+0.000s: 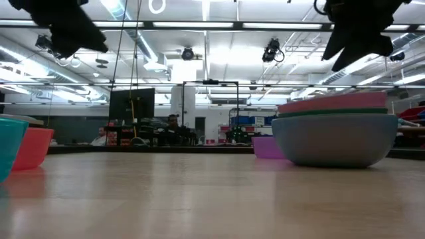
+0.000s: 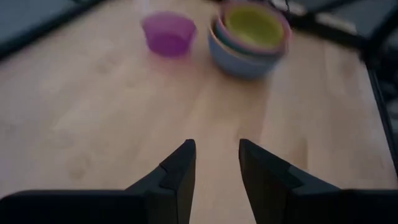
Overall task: Nest bowls inside each other
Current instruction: Stack the orange bowl on top of yellow bowl
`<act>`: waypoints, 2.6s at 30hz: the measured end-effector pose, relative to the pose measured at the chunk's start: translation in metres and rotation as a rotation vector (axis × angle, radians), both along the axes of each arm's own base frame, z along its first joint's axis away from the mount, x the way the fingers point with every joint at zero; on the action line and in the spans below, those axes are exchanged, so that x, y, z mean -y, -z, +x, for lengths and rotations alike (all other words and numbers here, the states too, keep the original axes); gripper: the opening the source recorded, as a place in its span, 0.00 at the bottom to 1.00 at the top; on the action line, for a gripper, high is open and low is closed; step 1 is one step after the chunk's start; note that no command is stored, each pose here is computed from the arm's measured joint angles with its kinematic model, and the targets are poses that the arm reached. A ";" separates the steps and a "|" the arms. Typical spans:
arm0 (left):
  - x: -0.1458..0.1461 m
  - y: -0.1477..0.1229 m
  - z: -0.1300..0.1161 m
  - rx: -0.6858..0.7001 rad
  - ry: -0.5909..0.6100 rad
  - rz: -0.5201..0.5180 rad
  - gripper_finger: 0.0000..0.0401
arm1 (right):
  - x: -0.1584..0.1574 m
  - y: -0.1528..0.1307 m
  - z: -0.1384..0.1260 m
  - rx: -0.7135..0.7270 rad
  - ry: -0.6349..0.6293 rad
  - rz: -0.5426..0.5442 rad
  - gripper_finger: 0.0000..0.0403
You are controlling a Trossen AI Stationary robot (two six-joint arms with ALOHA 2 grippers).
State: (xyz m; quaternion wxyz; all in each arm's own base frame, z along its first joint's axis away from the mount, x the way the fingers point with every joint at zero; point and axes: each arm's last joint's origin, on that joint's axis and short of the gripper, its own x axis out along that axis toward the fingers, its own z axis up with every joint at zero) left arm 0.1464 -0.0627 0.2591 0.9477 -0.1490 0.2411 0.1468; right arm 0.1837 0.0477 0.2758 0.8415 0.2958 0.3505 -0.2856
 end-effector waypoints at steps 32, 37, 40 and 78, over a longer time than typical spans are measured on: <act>0.010 0.059 -0.007 -0.765 0.213 -0.034 0.33 | -0.015 0.024 0.022 -0.076 0.017 -0.073 0.43; 0.014 0.067 0.000 -0.787 0.172 -0.039 0.33 | -0.016 0.024 0.022 -0.073 0.017 -0.072 0.43; 0.014 0.072 0.002 -0.807 0.130 -0.037 0.33 | -0.016 0.024 0.022 -0.073 0.016 -0.072 0.43; 0.011 0.044 0.059 -0.665 0.013 0.145 0.01 | -0.015 0.022 0.022 -0.049 0.022 -0.150 0.43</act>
